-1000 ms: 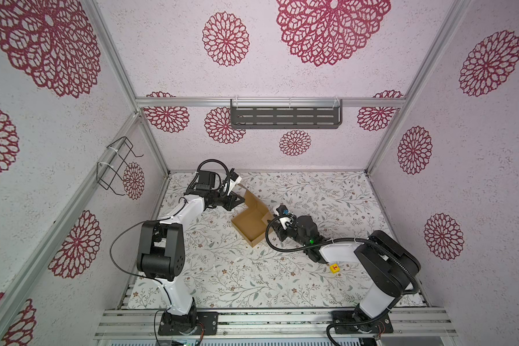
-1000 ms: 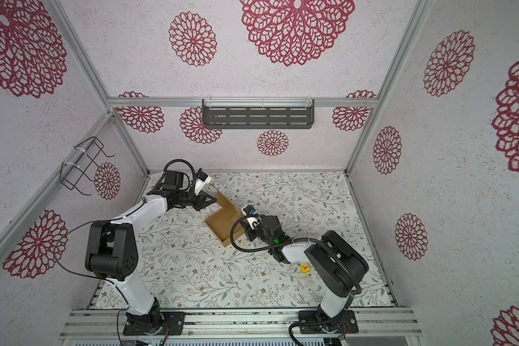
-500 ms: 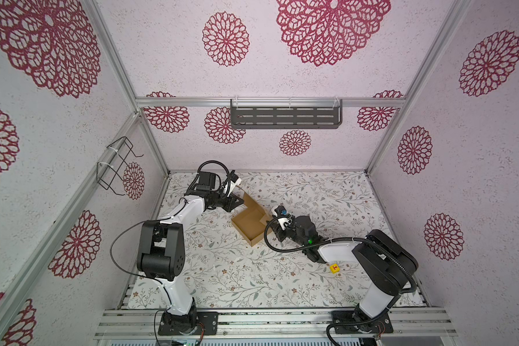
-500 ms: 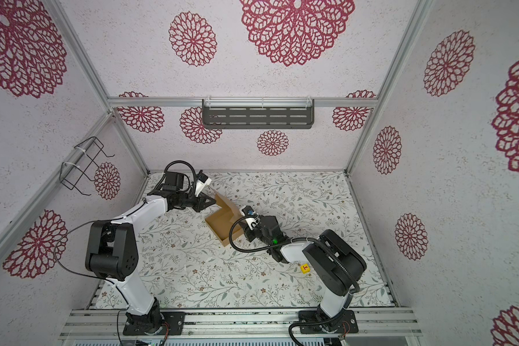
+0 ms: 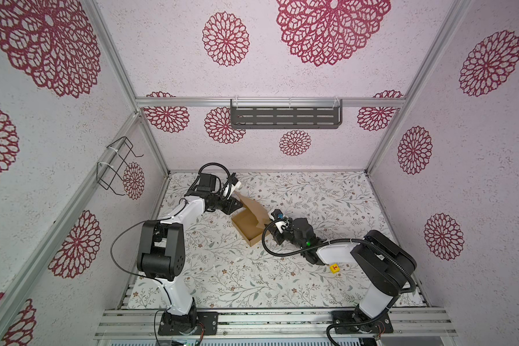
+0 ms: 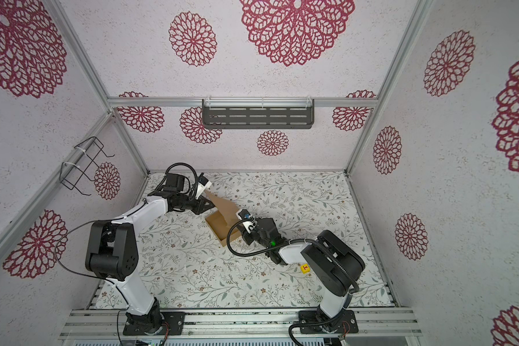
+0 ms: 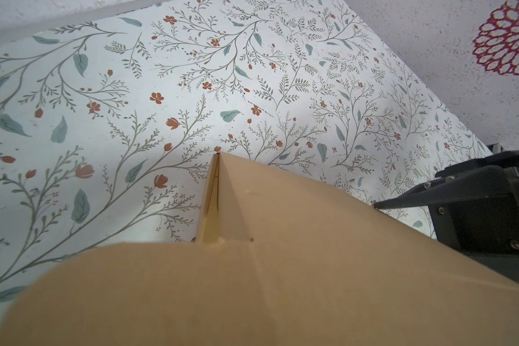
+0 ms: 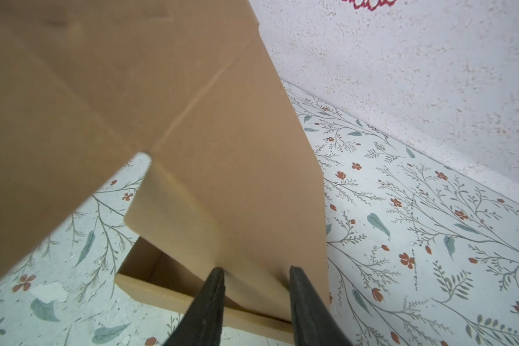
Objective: Assemble paper box
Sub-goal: Fold the lid at the center of the table.
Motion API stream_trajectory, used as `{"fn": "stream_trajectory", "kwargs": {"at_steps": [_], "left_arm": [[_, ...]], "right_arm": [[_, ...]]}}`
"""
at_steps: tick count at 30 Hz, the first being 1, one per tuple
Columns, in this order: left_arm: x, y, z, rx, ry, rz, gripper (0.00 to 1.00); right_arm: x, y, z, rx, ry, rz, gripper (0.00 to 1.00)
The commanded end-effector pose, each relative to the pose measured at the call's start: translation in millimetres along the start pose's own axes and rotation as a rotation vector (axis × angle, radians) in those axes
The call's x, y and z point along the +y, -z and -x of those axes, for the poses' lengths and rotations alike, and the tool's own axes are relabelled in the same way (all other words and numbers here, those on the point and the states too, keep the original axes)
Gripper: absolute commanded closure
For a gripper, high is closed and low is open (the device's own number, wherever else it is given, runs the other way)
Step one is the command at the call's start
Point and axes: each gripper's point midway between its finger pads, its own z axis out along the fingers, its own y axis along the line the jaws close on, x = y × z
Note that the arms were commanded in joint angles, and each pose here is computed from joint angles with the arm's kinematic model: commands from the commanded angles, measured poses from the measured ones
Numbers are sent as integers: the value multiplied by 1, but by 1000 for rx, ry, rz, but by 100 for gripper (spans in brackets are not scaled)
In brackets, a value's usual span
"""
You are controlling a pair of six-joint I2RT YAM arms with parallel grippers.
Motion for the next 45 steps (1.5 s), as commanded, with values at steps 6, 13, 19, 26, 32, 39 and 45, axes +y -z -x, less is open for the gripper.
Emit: {"fn": "stream_trajectory", "kwargs": {"at_steps": [6, 13, 19, 26, 32, 39, 45], "left_arm": [[-5, 5, -11, 18, 18, -14, 76], [-3, 15, -9, -3, 10, 2, 69], [-5, 29, -13, -9, 11, 15, 50], [-6, 38, -29, 21, -4, 59, 39], [-7, 49, -30, 21, 22, 65, 39], [-41, 97, -40, -1, -61, 96, 28], [-82, 134, -37, 0, -162, 60, 29]], "right_arm": [[4, -4, -4, 16, 41, -6, 62], [6, -8, -8, 29, 34, 0, 62], [6, -9, -9, 28, 31, -1, 62], [8, -12, -7, 20, 34, 6, 62], [8, -14, -7, 23, 33, 7, 62], [7, -14, -8, 28, 42, 1, 62], [7, -14, -9, 28, 38, 0, 62]]}}
